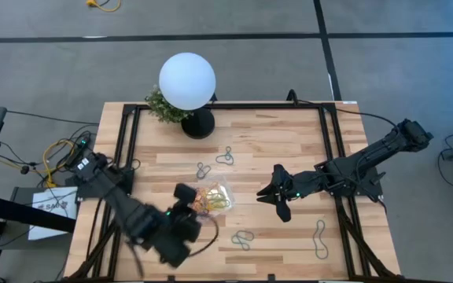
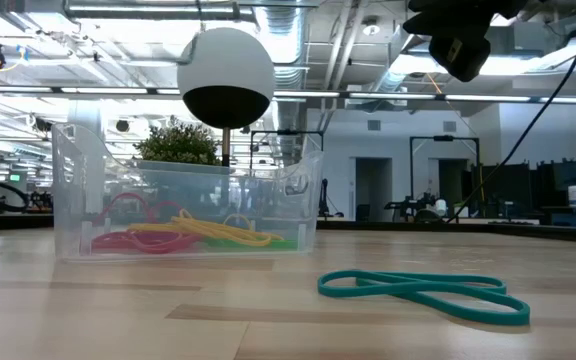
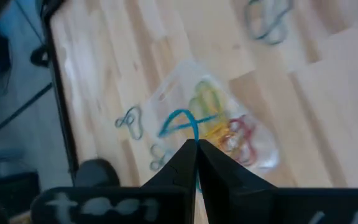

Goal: Pick and place items into bin
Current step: Put the blue rubber band into the transparent bin

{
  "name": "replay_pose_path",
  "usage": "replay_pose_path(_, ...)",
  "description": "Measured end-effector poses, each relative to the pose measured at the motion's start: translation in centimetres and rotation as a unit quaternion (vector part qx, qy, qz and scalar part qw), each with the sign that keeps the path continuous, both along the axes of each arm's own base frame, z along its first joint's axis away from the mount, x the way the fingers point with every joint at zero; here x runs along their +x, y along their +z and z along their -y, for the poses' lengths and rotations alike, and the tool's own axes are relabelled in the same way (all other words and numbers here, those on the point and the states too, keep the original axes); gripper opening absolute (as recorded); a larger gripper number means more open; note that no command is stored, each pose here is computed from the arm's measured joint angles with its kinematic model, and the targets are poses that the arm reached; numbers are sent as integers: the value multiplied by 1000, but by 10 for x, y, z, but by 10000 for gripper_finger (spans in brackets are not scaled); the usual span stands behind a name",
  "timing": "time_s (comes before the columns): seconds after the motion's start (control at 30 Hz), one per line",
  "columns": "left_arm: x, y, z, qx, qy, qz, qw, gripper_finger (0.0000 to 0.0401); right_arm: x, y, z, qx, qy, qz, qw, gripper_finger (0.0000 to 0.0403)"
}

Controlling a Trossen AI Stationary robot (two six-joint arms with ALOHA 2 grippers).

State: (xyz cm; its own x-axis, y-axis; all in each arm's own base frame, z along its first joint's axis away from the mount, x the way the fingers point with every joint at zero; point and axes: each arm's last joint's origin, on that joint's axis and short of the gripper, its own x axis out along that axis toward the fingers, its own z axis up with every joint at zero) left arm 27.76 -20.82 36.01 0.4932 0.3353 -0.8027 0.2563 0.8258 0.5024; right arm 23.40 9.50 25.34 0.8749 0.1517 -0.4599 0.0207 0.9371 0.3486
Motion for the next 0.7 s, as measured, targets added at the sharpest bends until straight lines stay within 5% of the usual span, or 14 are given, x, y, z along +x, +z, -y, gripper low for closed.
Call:
replay_pose_path(0.13,20,-6,-28,-3,34,-21,999,0,0,0,0,0,0,0,1000,82)
replay_pose_path(0.37,62,-48,-70,-38,5,-61,997,0,0,0,0,0,0,0,1000,82)
replay_pose_path(0.7,85,-112,-125,-106,48,-83,990,0,0,0,0,0,0,0,1000,82)
